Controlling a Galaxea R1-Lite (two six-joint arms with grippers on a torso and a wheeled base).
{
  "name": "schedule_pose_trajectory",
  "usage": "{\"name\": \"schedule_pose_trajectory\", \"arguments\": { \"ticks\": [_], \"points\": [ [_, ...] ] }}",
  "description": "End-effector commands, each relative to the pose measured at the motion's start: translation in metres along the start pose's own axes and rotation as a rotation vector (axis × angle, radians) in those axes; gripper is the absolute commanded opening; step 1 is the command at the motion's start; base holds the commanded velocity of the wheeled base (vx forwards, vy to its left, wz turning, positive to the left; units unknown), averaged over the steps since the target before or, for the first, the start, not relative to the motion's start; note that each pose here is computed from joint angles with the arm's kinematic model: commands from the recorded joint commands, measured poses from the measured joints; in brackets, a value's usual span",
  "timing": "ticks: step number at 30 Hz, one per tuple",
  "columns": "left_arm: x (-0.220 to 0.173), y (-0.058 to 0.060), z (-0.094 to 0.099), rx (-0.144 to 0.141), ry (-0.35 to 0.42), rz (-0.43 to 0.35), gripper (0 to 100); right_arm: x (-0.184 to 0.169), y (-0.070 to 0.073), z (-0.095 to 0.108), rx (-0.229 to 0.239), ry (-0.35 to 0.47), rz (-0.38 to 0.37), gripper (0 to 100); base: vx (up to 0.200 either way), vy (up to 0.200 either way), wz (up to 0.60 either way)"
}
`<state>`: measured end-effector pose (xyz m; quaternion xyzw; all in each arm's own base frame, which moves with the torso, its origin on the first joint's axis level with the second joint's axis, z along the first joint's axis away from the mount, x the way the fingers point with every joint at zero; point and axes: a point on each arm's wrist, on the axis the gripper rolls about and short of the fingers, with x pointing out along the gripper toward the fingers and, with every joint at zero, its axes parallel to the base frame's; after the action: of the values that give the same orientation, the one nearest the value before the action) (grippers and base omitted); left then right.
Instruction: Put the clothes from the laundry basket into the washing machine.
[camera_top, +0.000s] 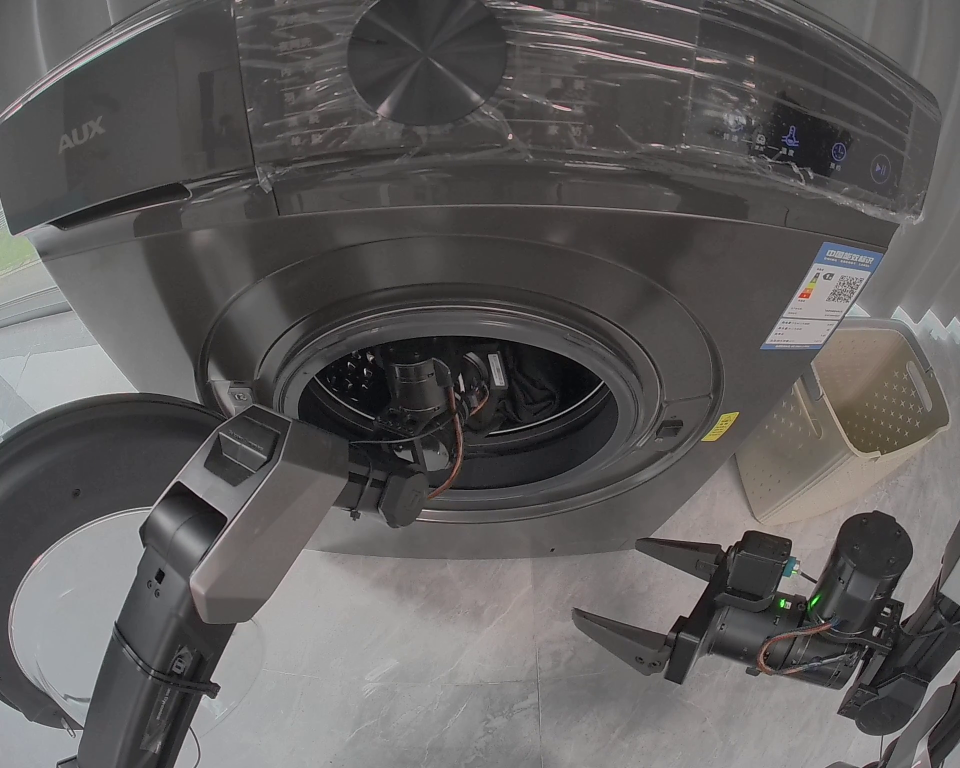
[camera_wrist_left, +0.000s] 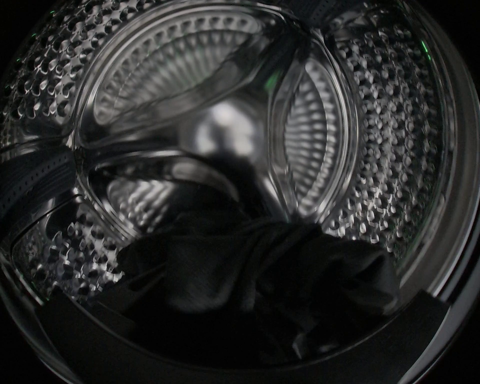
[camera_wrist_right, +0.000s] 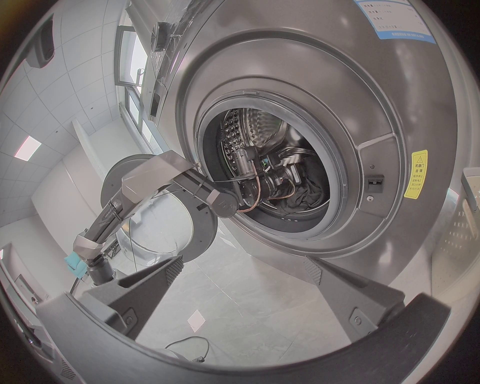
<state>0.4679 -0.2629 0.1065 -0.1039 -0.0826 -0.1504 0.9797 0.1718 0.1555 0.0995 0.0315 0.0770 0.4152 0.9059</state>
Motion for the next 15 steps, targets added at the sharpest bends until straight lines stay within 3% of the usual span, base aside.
{"name": "schedule_pose_trajectory", "arguments": {
  "ticks": [1,7,15],
  "points": [
    [-0.049,-0.009,0.031,0.032,0.154,-0.036,100,0.000,0.000,0.000,0.000,0.002,0.001,100,0.000,0.000,0.00],
    [-0.099,-0.017,0.033,0.065,0.295,-0.100,100,0.000,0.000,0.000,0.000,0.000,0.000,100,0.000,0.000,0.00],
    [-0.139,-0.021,0.029,0.109,0.402,-0.164,100,0.000,0.000,0.000,0.000,0.002,-0.001,100,0.000,0.000,0.00]
  ]
}}
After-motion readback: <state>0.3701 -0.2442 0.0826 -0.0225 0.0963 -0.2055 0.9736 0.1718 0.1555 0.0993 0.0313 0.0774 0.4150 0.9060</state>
